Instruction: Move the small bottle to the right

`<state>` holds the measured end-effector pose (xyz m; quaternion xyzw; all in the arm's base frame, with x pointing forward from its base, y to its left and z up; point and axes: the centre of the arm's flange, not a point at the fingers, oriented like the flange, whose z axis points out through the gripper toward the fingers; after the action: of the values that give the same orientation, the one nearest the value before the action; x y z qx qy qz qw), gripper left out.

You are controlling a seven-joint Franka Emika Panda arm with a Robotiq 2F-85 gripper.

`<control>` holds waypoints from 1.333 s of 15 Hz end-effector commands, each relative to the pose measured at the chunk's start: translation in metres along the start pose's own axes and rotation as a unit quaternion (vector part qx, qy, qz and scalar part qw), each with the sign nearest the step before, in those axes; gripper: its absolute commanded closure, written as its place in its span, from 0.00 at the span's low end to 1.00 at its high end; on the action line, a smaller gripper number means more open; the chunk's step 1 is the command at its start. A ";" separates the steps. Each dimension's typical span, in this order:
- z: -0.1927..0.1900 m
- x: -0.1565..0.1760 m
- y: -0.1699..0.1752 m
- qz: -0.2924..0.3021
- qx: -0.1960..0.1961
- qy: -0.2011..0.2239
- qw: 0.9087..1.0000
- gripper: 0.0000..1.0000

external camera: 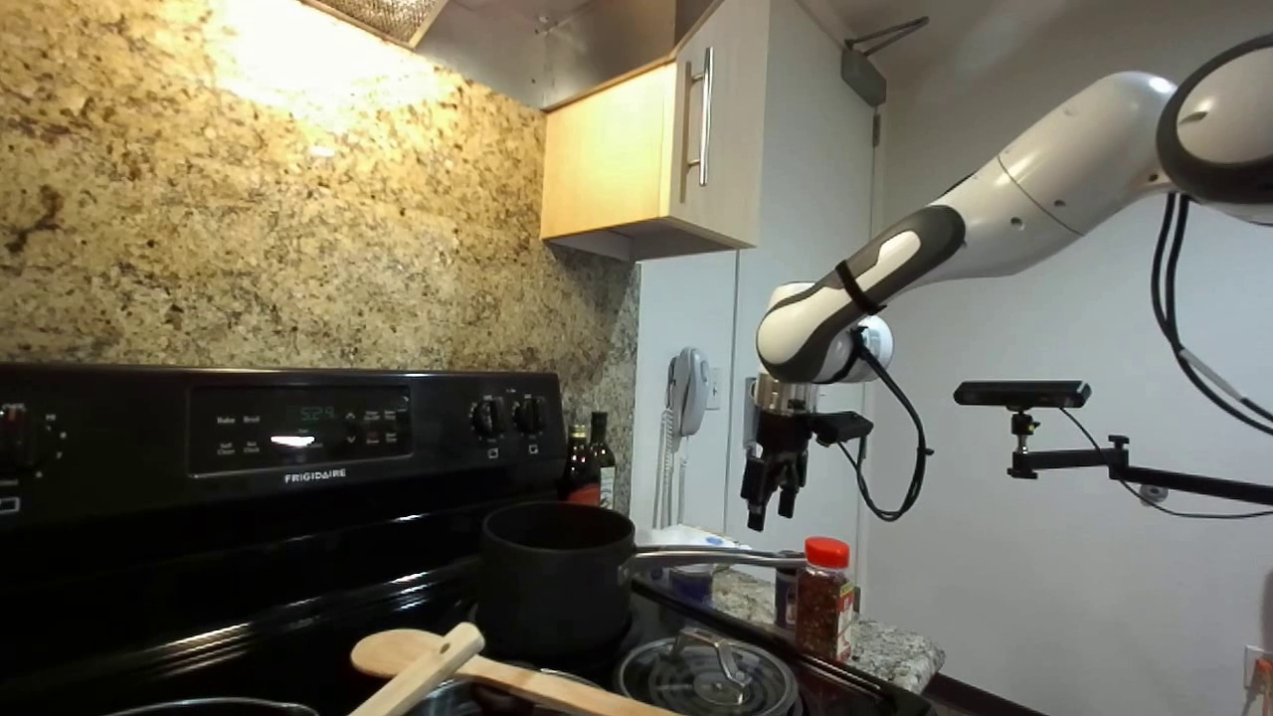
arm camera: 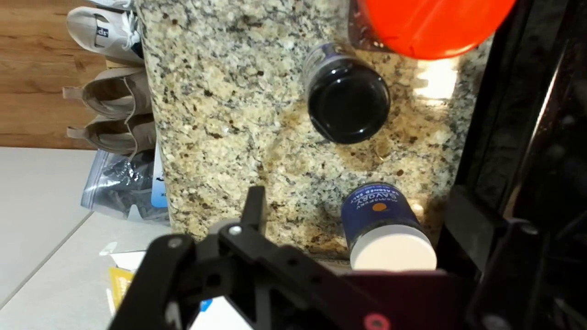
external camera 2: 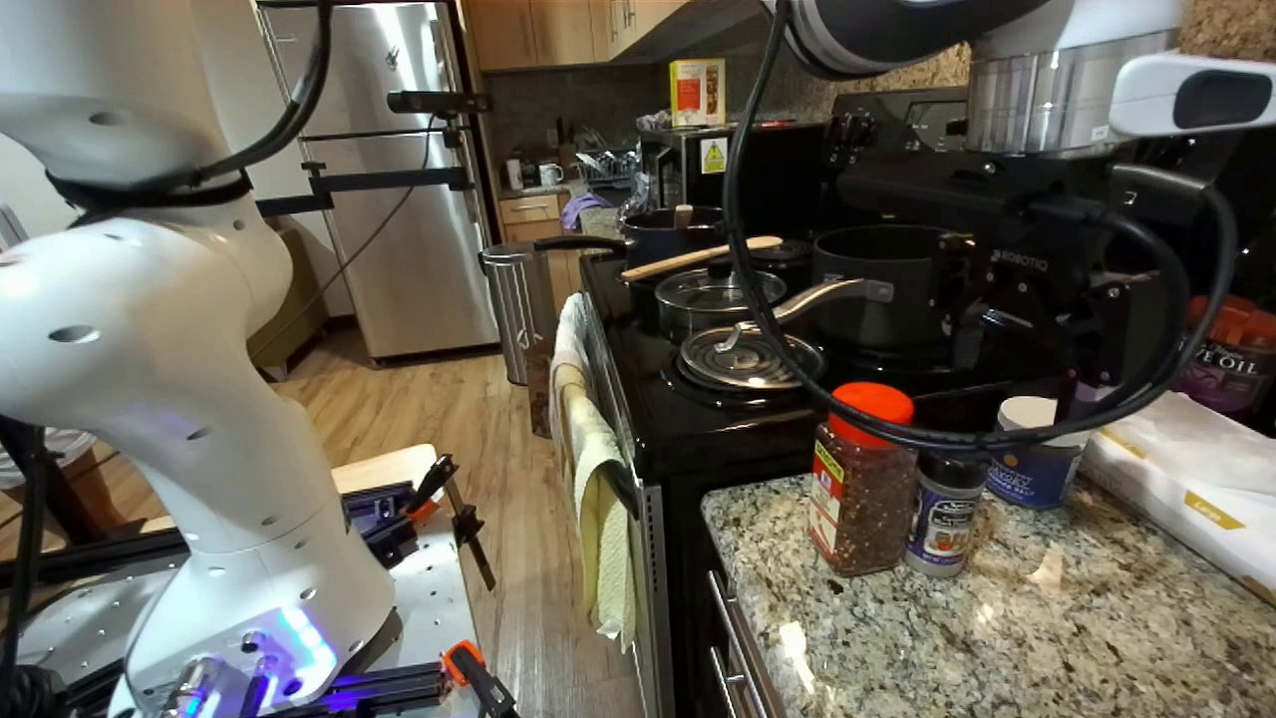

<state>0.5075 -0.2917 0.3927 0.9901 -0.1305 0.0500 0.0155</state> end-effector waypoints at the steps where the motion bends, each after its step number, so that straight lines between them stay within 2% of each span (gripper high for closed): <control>1: 0.007 0.008 0.014 0.024 -0.001 -0.016 1.000 0.00; 7: 0.033 0.003 0.017 0.025 0.015 -0.054 0.998 0.00; 8: 0.035 0.004 0.015 0.025 0.013 -0.054 0.998 0.25; 10: 0.035 0.005 0.011 0.022 0.012 -0.054 0.998 0.33; 18: 0.037 0.008 0.007 0.017 0.012 -0.065 0.998 0.87; 20: 0.037 0.007 0.008 0.018 0.011 -0.065 0.998 0.91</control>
<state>0.5109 -0.2983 0.3561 0.9904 -0.1383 -0.0053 0.0010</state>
